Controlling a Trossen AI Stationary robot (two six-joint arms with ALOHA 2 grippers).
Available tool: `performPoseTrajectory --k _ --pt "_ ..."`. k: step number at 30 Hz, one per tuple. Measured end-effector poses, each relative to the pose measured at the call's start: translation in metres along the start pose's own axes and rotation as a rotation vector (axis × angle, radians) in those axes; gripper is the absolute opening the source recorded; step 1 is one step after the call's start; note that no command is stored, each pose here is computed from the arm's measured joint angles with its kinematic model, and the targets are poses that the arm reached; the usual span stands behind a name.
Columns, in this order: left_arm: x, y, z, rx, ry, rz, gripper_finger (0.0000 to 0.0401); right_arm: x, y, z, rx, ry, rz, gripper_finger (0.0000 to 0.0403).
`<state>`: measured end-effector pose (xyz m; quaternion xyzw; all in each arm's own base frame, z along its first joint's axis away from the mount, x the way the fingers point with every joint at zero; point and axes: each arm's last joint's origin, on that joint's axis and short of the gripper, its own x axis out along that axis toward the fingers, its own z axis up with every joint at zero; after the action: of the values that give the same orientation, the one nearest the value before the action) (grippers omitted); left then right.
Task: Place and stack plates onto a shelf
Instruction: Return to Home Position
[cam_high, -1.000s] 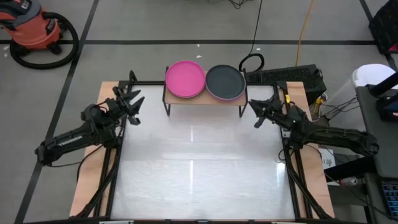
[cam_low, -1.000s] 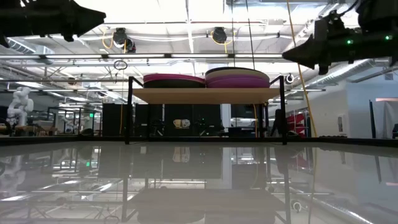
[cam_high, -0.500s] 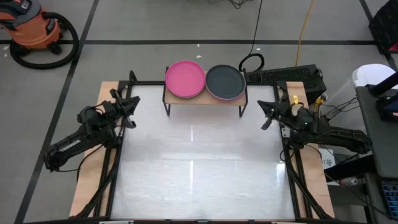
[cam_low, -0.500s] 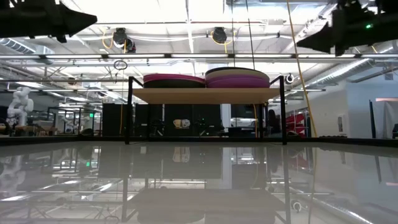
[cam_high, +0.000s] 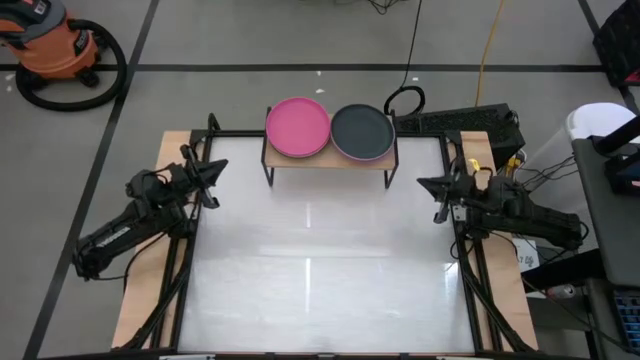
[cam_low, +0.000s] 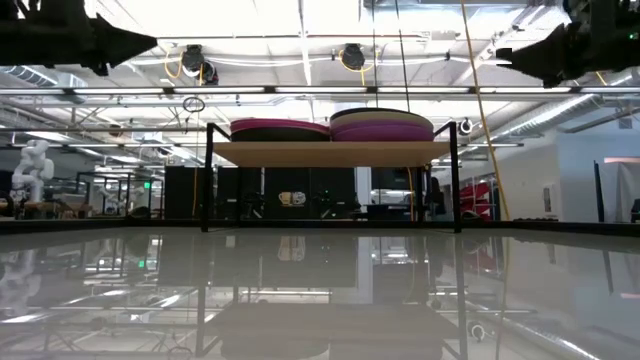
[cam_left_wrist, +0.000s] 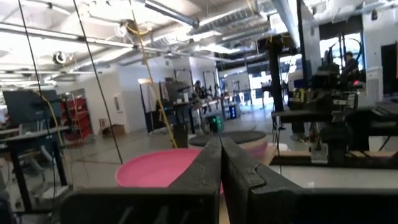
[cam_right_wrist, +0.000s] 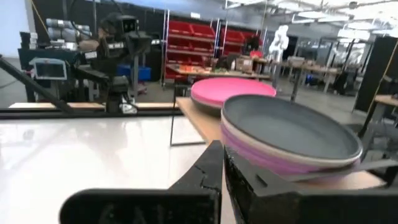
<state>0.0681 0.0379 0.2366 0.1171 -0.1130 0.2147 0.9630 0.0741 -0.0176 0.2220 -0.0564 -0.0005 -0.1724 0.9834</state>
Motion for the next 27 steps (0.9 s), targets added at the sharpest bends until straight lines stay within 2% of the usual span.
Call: performPoseTrajectory --k 5,8,16,21,27 --pt "0.000 -0.001 0.006 -0.010 -0.064 -0.072 0.0004 0.000 0.001 -0.004 0.015 0.034 0.032 0.0000" --pt "0.000 -0.001 0.004 -0.023 -0.056 -0.070 0.0004 0.000 0.001 -0.003 0.015 0.032 0.032 0.0000" --pt "0.002 -0.004 -0.021 -0.073 -0.114 -0.064 0.0004 0.008 0.005 -0.027 0.032 0.084 0.034 0.0000" --pt "0.002 -0.003 -0.032 -0.106 -0.090 -0.050 0.0003 0.012 0.008 -0.041 0.053 0.119 0.039 0.0000" --pt "0.002 -0.005 -0.040 -0.149 -0.066 -0.106 0.0003 0.016 0.011 -0.055 0.051 0.116 0.047 0.0000"
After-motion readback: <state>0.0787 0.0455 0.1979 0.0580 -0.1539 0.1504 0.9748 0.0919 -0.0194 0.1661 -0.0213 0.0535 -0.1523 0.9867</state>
